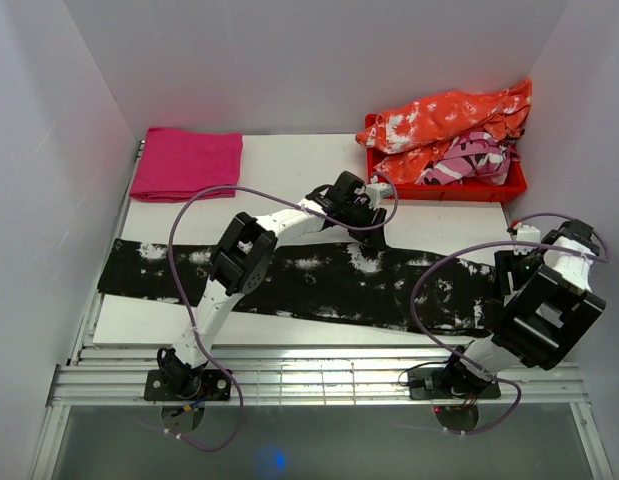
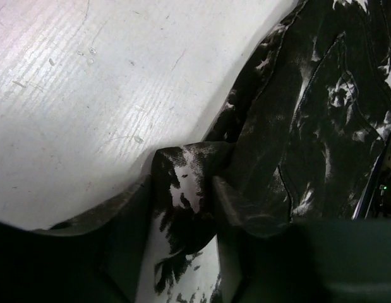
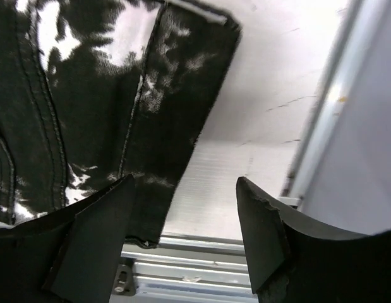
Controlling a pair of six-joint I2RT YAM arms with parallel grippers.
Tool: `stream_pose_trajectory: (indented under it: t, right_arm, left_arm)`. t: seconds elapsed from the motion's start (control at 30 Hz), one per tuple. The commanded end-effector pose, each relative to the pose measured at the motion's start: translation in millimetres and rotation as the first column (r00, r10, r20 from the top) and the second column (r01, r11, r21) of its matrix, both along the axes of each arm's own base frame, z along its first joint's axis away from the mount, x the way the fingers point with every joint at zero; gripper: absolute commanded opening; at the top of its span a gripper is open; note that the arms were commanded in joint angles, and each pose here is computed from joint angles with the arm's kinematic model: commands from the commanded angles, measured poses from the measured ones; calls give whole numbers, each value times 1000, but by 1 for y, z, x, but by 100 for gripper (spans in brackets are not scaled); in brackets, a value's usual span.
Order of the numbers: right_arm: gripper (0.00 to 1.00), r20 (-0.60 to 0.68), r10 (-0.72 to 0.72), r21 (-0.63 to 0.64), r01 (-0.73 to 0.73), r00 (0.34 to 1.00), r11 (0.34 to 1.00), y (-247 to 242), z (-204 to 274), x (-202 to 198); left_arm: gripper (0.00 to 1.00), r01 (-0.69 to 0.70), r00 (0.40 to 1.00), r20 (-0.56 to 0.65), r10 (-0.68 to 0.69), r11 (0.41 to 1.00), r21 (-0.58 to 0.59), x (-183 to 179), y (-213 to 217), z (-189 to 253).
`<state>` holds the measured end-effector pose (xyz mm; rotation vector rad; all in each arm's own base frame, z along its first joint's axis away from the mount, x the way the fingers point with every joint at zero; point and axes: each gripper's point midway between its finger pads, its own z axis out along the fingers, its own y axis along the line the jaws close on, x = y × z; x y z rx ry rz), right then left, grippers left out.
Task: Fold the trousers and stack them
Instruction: Fold the trousers
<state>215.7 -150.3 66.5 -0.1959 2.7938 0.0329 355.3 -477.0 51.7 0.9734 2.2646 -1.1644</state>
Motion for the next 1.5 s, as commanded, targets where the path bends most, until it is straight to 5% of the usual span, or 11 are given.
stream_pose_trajectory:
  t: [0.0,0.1,0.23,0.33,0.43,0.47,0.5,0.77,1.13,1.47]
  right_arm:
    - [71,-15,22,132,-19,1000,991,14,-2,-1]
    - [70,-35,38,243,-29,999,970,32,-8,-3]
    - [64,-43,40,298,-26,998,954,41,-16,-4]
    - [51,-54,41,313,-22,998,950,42,-23,-4]
    - [28,-71,44,325,-19,996,945,43,-30,-6]
    - [10,-75,46,323,-19,996,946,41,-31,-6]
    - [8,-80,44,319,-16,996,948,39,-34,-5]
    - [8,-46,-2,246,13,999,969,3,-27,6]
    - [8,2,-3,226,3,1000,974,-6,-7,18]
    - [8,-14,12,75,-11,1000,997,-30,-19,13]
  left_arm:
    - [50,-16,1000,-9,16,1000,-7,-2,1,9]
    - [41,-48,999,20,48,999,10,4,5,11]
    - [13,-75,995,72,74,997,13,11,8,18]
    - [0,-120,985,128,115,992,31,24,13,21]
    - [0,-177,966,202,162,983,56,39,19,21]
    - [0,-192,957,230,176,980,53,43,21,24]
    - [0,-210,949,253,190,976,54,48,23,24]
    - [0,-355,855,429,292,932,72,86,45,31]
    - [0,-366,851,435,296,927,86,93,49,29]
    - [0,-566,761,399,511,824,23,155,94,40]
